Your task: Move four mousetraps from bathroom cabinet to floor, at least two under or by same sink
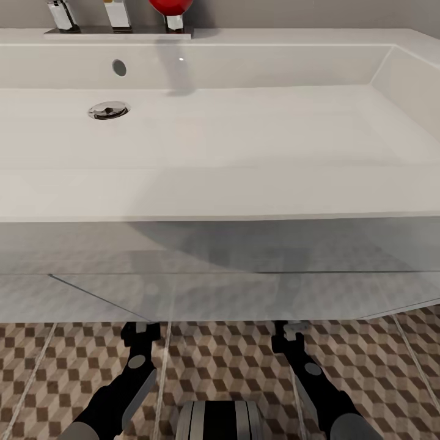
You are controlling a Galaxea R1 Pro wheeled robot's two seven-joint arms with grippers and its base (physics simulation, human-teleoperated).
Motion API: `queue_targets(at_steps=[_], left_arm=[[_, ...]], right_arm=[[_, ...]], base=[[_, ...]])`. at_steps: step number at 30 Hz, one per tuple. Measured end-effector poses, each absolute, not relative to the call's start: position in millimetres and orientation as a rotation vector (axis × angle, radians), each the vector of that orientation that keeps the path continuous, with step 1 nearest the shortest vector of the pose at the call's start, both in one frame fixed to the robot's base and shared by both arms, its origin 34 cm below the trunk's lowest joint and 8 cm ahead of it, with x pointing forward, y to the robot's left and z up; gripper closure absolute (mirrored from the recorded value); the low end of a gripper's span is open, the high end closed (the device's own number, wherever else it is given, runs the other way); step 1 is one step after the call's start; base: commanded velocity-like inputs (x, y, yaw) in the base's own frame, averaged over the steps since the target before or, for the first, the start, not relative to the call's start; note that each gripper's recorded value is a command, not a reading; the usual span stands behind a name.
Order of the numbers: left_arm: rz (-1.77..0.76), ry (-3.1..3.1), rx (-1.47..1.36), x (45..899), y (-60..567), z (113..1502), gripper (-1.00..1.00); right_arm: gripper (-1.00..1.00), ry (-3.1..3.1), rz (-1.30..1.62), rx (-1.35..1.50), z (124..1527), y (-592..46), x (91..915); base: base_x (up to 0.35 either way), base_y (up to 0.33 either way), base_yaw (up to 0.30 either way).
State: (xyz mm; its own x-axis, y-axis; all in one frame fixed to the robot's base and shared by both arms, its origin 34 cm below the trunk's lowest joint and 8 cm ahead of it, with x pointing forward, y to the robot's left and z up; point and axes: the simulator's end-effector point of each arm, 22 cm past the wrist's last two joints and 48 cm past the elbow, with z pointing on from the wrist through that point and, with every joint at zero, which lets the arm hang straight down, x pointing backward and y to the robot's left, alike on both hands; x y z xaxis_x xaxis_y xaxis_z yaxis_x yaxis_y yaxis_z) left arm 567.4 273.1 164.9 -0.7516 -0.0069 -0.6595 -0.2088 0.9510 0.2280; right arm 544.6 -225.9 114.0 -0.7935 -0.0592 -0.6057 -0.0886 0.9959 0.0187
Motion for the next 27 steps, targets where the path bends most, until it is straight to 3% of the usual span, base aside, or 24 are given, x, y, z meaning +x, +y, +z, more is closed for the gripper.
queue_targets(at_steps=[27], left_arm=[[0.324, 2.340, -0.176, 574.7, 268.4, 166.5, 1.00]], right_arm=[[1.00, 2.508, 0.064, -0.113, 109.0, -223.3, 536.5]], base=[[0.000, 0.000, 0.000]])
